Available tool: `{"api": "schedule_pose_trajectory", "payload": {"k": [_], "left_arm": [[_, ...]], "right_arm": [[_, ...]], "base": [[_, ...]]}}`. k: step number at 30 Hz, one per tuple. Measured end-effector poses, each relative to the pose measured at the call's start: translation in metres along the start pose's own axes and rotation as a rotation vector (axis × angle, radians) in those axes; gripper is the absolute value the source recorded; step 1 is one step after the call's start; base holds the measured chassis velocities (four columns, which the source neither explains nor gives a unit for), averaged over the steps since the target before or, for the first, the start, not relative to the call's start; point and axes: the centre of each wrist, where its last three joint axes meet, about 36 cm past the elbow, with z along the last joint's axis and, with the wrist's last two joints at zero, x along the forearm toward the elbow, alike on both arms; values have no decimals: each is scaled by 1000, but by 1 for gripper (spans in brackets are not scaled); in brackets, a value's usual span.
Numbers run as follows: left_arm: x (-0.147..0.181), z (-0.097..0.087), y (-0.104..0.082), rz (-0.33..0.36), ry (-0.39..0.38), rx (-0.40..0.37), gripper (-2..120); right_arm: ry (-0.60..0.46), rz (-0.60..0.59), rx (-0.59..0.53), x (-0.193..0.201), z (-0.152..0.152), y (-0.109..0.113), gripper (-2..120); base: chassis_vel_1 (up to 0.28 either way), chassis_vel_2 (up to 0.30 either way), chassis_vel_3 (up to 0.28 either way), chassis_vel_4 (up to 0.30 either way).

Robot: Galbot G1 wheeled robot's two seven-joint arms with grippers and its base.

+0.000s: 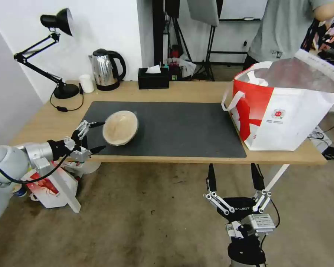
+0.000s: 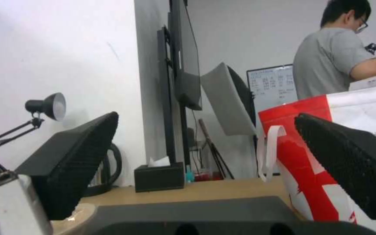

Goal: Pick up the trash from the table and place it into the takeout bag.

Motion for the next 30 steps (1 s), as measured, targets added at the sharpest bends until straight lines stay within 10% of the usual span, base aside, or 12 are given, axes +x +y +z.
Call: {"api": "schedule_pose_trajectory", "payload": {"k": [30], "left_arm": [[-11,9,-7,13,15,6,100]], "right_arm": [[0,0,0,0,0,0,100]], "base": [[0,0,0,0]]}}
